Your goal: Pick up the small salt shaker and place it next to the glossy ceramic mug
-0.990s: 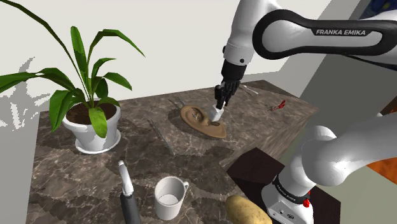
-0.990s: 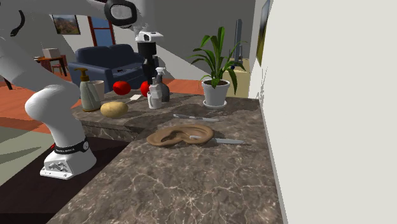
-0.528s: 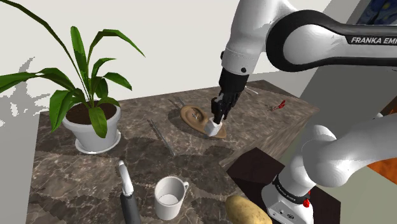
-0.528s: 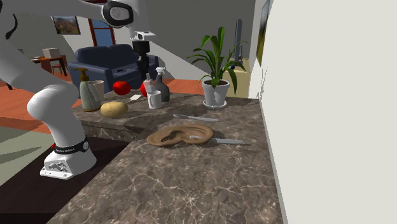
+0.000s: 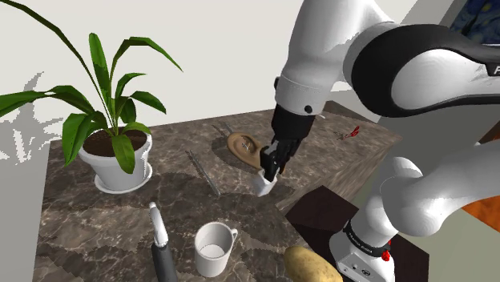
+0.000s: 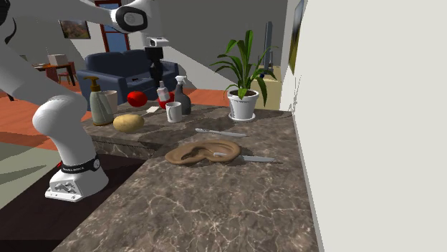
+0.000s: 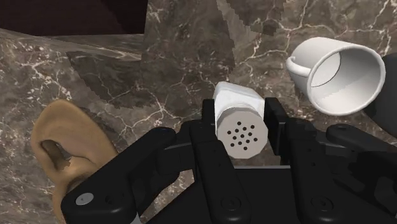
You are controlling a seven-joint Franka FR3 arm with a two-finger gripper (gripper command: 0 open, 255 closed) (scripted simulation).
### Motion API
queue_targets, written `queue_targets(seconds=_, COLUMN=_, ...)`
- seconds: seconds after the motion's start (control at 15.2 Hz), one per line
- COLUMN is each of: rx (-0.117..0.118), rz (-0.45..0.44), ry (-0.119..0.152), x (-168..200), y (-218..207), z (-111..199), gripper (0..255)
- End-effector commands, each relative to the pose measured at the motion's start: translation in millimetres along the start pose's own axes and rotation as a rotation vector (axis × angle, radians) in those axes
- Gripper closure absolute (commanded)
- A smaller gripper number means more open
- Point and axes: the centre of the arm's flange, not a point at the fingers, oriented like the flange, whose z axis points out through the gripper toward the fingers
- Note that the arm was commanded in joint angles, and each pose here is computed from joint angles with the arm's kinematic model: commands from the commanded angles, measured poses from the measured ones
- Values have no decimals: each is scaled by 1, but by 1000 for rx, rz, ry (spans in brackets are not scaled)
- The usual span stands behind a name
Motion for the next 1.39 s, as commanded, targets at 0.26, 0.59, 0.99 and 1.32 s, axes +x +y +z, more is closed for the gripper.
queue_targets(seconds=0.26, rx=0, rz=1, ry=0, x=-2, y=-2, z=30, gripper=255)
queue_targets(seconds=0.59, rx=0, rz=1, ry=0, x=-2, y=-2, z=56, gripper=255)
queue_targets(seconds=0.99, rx=0, rz=1, ry=0, x=-2, y=-2, z=88, gripper=255)
queue_targets(seconds=1.32, rx=0, rz=1, ry=0, x=-2, y=-2, z=114, gripper=255)
